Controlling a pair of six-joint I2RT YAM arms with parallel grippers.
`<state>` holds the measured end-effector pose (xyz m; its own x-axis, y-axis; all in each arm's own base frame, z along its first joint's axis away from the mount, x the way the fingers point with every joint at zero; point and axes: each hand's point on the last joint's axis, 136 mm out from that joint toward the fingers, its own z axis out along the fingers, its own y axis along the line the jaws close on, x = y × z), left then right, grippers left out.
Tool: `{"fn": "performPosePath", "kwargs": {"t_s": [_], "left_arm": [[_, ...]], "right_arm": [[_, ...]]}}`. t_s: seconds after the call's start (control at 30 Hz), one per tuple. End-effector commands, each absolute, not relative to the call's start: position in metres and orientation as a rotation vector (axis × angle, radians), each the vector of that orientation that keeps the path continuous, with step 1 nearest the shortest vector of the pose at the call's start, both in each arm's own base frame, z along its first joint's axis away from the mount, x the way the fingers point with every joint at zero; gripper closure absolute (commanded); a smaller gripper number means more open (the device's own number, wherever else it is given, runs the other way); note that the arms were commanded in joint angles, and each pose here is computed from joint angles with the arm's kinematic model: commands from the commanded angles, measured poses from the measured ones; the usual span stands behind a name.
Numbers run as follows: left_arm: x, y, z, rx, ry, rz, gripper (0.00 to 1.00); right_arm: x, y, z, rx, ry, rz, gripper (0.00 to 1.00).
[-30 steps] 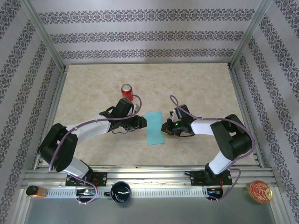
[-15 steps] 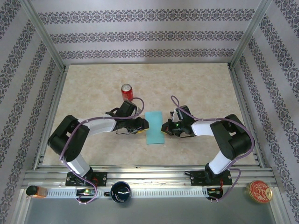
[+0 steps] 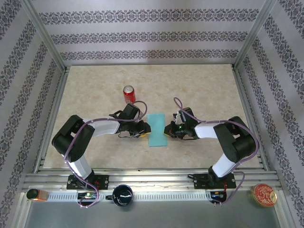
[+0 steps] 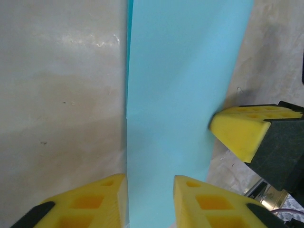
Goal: Fold a paper plane with a square sheet of paper (pick it up from the middle)
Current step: Third fold the triangle at the center of the table.
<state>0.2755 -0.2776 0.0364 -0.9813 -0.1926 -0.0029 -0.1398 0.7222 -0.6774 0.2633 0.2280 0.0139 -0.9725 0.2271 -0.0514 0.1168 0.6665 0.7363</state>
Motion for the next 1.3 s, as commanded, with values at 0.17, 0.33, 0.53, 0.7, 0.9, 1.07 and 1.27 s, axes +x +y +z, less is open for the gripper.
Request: {"fn": "performPosePath", "kwargs": {"t_s": [0.17, 0.33, 0.53, 0.7, 0.9, 1.07, 1.27], "left_arm": [[0.275, -0.278, 0.02, -0.328, 2.866, -1.12, 0.72], [0.272, -0.279, 0.015, -0.323, 2.88, -1.124, 0.72], [0.273, -0.285, 0.018, -0.336, 2.856, -1.177, 0.78], [0.274, -0.285, 0.021, -0.344, 2.846, -1.185, 0.78], [0.273, -0.286, 0.024, -0.378, 2.822, -1.221, 0.78], [0.272, -0.285, 0.027, -0.406, 2.795, -1.25, 0.78], [0.271, -0.289, 0.03, -0.394, 2.781, -1.299, 0.79]], "right_arm": [[0.238, 0.206, -0.021, 0.399, 2.879, 1.042, 0.96], [0.237, 0.206, -0.022, 0.401, 2.885, 1.04, 0.96], [0.238, 0.206, -0.023, 0.402, 2.886, 1.041, 0.96], [0.238, 0.206, -0.023, 0.408, 2.887, 1.037, 0.96], [0.238, 0.205, -0.023, 0.413, 2.894, 1.028, 0.96], [0.238, 0.205, -0.022, 0.409, 2.892, 1.027, 0.96], [0.24, 0.206, -0.02, 0.407, 2.887, 1.028, 0.96]]}}
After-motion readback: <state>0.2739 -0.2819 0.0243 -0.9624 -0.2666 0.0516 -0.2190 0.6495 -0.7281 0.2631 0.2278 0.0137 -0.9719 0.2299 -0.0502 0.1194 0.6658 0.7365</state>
